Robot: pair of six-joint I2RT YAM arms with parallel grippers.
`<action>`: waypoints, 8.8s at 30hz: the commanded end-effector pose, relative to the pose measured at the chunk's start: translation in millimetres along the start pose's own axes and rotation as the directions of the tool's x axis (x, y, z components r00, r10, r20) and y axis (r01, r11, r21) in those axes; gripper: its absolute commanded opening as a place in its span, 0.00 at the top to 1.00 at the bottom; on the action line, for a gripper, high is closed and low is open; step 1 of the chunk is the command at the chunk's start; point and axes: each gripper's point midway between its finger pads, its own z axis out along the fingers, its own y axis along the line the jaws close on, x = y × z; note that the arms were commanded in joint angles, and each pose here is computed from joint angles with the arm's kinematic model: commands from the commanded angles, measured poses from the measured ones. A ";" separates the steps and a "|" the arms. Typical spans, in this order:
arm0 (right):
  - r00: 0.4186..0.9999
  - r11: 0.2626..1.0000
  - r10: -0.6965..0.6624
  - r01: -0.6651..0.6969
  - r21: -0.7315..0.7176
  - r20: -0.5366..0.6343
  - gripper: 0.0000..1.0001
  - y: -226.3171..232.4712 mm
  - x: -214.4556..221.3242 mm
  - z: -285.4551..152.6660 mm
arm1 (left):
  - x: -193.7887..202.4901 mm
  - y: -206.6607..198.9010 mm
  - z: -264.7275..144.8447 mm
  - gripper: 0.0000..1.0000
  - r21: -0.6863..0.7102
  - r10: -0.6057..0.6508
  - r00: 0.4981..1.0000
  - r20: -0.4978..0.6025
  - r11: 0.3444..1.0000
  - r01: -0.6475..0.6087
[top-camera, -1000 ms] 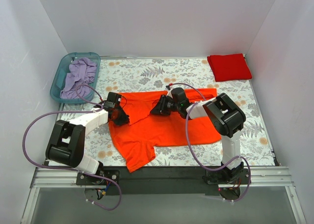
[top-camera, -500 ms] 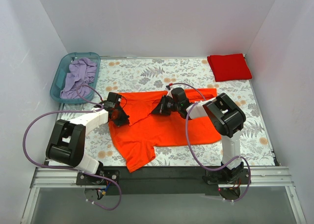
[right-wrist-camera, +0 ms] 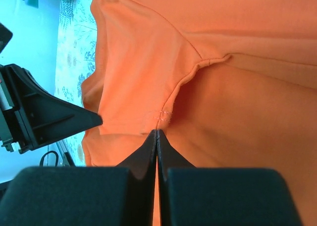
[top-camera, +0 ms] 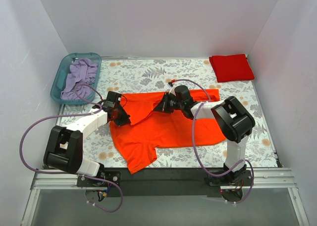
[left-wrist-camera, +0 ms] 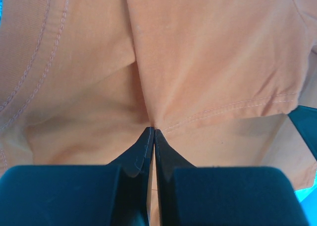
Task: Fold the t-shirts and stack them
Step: Fold the tshirt
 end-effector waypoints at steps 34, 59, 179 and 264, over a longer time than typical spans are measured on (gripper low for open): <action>0.964 0.965 -0.214 0.183 0.187 0.159 0.63 -55.7 -111.3 -77.8 | -145.7 -1.2 -17.4 0.42 0.000 -0.102 0.952 0.287 0.994 0.106; 0.912 0.869 0.086 -0.266 0.418 0.402 0.63 -270.8 -165.2 -197.4 | -193.7 30.4 72.7 0.87 -0.230 -0.013 0.964 0.266 0.970 0.077; 0.972 0.761 -0.230 0.148 0.632 0.050 0.63 -194.3 -158.6 -186.4 | -28.0 -184.4 126.0 0.52 0.057 0.592 0.801 0.093 0.800 -0.598; 0.941 0.884 -0.128 -0.035 0.466 0.313 0.67 -224.6 -199.0 -203.8 | -142.1 -84.5 54.5 0.41 -0.104 0.315 0.917 0.247 0.949 -0.298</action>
